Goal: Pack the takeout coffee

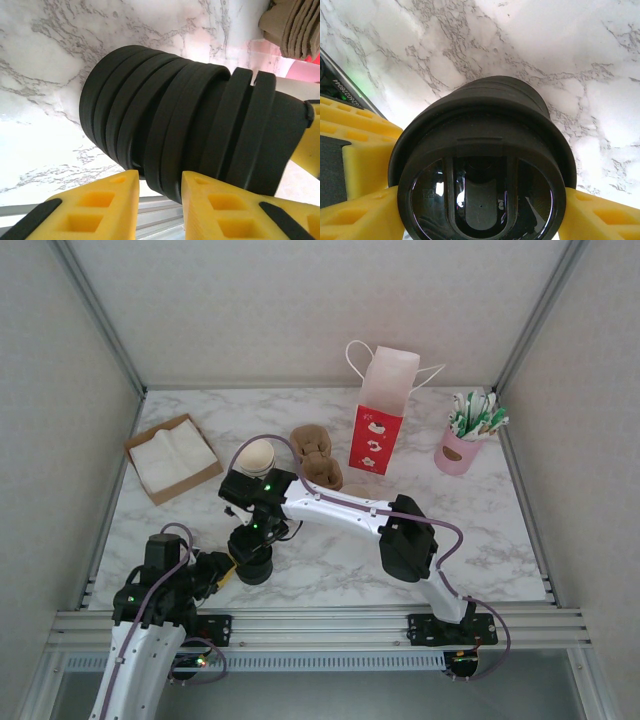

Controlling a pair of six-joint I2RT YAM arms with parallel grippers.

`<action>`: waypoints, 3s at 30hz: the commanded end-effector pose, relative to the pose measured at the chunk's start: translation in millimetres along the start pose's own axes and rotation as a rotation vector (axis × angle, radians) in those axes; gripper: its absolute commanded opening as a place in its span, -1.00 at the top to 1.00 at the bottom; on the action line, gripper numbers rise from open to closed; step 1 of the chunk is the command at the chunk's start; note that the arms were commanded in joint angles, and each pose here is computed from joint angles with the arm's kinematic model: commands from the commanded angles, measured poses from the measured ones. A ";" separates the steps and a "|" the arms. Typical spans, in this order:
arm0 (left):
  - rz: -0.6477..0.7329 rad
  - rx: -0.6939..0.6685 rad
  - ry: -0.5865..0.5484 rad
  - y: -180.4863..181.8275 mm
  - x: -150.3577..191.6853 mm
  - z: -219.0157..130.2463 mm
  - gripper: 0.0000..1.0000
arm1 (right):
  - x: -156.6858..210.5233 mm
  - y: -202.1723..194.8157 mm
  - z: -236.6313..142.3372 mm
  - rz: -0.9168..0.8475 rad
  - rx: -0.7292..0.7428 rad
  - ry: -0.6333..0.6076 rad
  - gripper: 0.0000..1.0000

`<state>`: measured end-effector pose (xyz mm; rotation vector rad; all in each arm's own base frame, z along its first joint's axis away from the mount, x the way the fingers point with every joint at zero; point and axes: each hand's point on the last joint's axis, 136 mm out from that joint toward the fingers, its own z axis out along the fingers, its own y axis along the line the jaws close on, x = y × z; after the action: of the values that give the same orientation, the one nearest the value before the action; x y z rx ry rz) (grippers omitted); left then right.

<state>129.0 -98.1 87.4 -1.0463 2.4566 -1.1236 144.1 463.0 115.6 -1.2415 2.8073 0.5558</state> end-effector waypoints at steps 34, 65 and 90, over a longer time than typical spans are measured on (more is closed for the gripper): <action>0.019 -0.010 -0.095 -9.7 -15.5 -10.3 0.46 | 6.4 -30.5 -5.3 0.039 0.152 0.006 -0.46; -0.059 0.274 0.043 -36.1 -8.4 19.1 0.31 | -2.0 -43.3 -7.0 0.108 0.058 -0.005 -0.46; -0.060 0.257 0.055 -26.4 -12.4 30.7 0.28 | -4.1 -33.7 -7.1 0.104 0.011 0.004 -0.46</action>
<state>166.6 -117.4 92.0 -1.0424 2.2490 -1.4441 177.9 443.4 113.7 -1.0950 2.8530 0.5180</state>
